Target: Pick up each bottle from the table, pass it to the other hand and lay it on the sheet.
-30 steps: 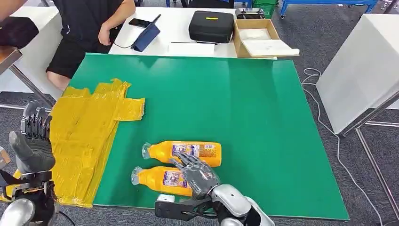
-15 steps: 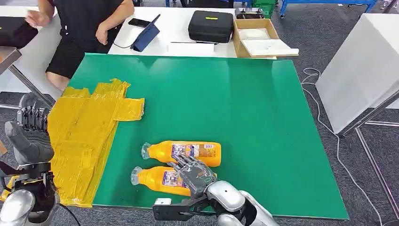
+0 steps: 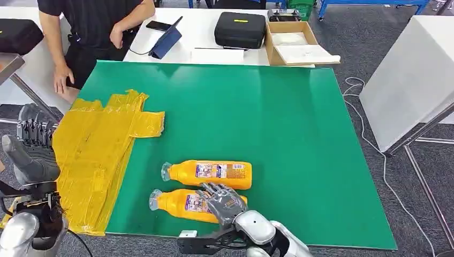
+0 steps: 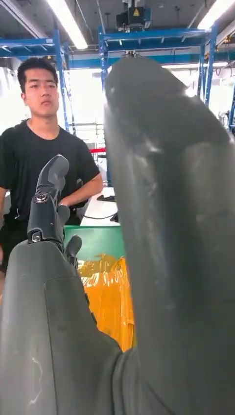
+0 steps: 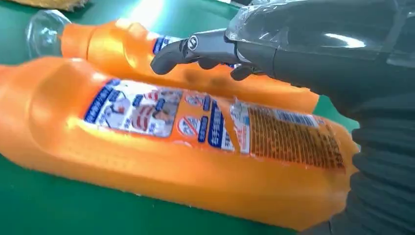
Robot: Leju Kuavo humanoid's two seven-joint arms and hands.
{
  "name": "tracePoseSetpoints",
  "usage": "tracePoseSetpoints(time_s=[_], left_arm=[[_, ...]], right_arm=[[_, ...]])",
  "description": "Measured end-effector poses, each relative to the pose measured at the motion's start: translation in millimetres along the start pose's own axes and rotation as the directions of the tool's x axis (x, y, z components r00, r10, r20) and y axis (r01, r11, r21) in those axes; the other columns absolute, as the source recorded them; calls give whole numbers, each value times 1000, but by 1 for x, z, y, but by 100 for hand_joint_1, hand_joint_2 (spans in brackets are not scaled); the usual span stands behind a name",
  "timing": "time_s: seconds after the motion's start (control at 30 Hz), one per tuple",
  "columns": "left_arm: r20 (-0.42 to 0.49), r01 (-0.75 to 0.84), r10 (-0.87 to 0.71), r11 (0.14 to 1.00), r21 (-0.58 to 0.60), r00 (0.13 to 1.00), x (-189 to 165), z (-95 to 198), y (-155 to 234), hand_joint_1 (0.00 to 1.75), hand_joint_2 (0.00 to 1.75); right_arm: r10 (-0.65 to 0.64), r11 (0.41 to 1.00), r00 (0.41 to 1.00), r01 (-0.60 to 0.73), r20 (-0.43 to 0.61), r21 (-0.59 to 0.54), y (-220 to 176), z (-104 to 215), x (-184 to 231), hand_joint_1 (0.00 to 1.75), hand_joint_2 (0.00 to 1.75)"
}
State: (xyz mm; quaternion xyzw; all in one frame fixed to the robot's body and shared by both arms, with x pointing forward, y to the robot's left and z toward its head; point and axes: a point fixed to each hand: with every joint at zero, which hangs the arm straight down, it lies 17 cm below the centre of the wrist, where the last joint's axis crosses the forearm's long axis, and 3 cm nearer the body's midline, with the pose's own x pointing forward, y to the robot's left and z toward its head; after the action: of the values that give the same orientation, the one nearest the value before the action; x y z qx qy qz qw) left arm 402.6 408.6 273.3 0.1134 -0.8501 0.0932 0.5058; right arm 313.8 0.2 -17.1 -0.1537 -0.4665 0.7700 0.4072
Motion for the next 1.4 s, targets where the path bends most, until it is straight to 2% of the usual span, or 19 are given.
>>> tracePoseSetpoints(time_s=[0.8,0.83,0.87,0.9,0.93,1.4], left_arm=[[-4,-6,6,1000,30,1000,0,0,11,0,0],[-4,-7,7,1000,31,1000,0,0,11,0,0],[-4,-7,7,999,32,1000,0,0,11,0,0],[-4,-7,7,999,32,1000,0,0,12,0,0],[-4,-7,7,999,33,1000,0,0,12,0,0],[-3,-16,16,998,56,1000,1,-1,21,0,0]], right_arm=[[-2,997,996,9,-89,75,28,-7,-20,0,175],[-4,997,996,11,-92,77,29,-7,-21,7,175],[-4,997,996,11,-95,80,30,-7,-22,73,175],[-3,997,995,11,-97,81,30,-7,-23,150,175],[-1,997,995,10,-104,82,30,-7,-24,169,175],[-25,995,989,39,-144,90,34,-12,-33,169,175]])
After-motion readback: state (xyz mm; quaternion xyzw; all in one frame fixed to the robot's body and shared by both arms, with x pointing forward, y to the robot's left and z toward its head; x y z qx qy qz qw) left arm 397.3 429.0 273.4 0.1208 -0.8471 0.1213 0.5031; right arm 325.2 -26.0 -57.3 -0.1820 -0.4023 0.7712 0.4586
